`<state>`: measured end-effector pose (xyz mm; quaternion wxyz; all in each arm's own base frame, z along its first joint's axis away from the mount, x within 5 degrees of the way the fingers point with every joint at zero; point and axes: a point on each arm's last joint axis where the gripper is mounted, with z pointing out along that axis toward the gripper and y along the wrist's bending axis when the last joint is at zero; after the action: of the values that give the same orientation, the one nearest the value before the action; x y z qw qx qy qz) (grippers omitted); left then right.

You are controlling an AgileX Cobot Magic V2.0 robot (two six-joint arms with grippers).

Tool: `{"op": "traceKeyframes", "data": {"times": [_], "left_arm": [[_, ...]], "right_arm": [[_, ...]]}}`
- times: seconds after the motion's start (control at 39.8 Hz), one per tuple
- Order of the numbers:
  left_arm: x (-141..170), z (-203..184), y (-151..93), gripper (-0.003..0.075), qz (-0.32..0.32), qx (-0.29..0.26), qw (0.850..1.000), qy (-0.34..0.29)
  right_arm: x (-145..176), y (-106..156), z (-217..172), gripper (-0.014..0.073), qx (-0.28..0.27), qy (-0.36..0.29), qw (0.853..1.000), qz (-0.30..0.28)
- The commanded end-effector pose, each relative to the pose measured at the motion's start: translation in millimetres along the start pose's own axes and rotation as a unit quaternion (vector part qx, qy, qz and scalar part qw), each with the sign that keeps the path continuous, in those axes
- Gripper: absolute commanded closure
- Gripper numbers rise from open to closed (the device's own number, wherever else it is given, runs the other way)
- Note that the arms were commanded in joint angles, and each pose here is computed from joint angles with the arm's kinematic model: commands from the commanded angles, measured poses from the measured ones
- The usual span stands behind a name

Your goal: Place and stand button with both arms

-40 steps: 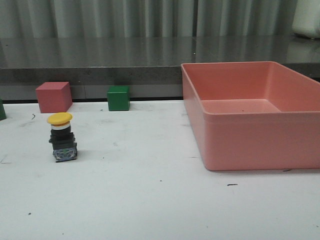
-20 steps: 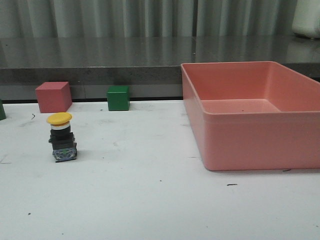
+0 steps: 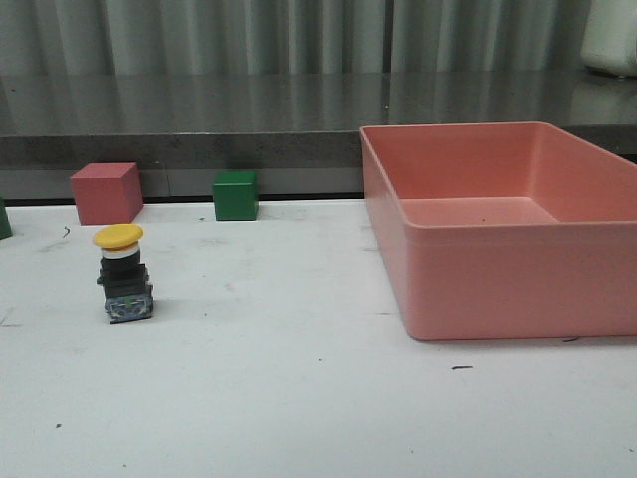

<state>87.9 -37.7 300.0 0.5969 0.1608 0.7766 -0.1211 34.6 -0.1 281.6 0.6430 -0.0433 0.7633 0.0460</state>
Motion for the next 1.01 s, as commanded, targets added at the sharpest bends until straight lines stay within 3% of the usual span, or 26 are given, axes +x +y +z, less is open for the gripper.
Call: {"op": "traceKeyframes", "data": {"times": [0.0,0.45,0.98], "left_arm": [[-15.1,-2.4,-0.9,0.074,-0.005,0.005,0.999,-0.047],[10.3,-11.6,1.9,0.074,-0.036,-0.008,0.995,-0.09],[92.9,-23.9,16.8,0.074,-0.094,-0.159,0.973,-0.138]], "right_arm": [[-14.7,0.2,-2.7,0.0664,0.001,-0.048,0.999,-0.012],[-14.7,0.2,-2.7,0.0664,0.001,-0.048,0.999,-0.012],[-14.7,0.2,-2.7,0.0664,0.001,-0.048,0.999,-0.012]]}}
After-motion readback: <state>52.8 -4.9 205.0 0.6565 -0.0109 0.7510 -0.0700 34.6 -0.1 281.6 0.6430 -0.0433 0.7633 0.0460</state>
